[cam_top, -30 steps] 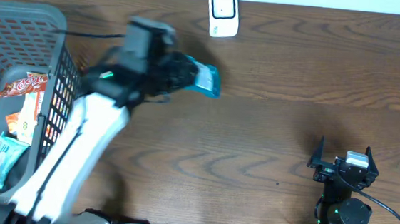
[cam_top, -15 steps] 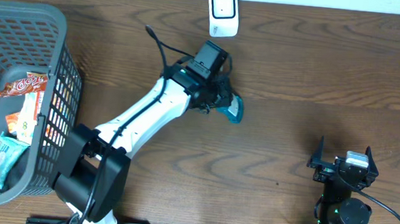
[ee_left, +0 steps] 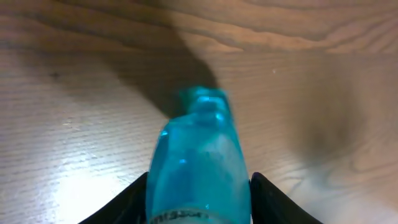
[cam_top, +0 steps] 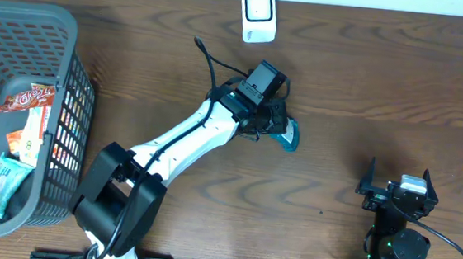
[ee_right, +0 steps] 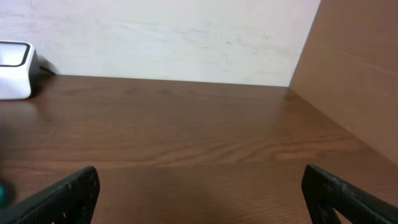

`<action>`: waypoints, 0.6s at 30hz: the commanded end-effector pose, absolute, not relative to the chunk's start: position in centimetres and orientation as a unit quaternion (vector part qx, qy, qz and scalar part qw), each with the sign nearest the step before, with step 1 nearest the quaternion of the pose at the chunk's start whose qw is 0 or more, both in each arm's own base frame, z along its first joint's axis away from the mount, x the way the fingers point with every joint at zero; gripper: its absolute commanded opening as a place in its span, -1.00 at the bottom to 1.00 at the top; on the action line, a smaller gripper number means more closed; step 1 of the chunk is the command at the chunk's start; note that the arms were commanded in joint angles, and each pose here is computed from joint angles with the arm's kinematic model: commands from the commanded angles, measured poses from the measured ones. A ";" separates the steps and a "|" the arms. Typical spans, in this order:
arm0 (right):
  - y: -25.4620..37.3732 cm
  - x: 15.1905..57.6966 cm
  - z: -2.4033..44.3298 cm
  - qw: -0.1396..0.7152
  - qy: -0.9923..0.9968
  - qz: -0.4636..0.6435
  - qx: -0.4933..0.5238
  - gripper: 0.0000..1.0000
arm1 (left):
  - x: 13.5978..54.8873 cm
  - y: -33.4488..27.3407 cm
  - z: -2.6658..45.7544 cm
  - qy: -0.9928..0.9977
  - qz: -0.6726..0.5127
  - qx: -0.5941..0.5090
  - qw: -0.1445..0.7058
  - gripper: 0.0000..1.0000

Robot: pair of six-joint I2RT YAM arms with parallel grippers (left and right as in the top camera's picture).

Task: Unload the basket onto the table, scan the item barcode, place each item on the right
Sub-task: 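Carry the teal bottle to the table center below the scanner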

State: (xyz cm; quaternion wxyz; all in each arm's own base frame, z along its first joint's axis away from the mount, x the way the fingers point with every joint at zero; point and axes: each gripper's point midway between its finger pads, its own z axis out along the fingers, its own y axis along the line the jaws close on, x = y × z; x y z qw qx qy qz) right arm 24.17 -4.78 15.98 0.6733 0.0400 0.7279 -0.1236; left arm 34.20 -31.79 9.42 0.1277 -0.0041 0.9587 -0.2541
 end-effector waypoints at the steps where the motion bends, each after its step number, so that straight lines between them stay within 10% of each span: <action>1: -4.7 24.2 15.9 0.672 0.729 -0.126 0.035 0.99 | 35.4 -31.1 8.5 0.963 -0.226 -0.017 0.147 -0.03; 18: -4.7 24.2 15.9 0.672 0.729 -0.126 0.035 0.99 | 34.4 -29.7 2.4 0.982 -0.163 -0.021 0.093 0.37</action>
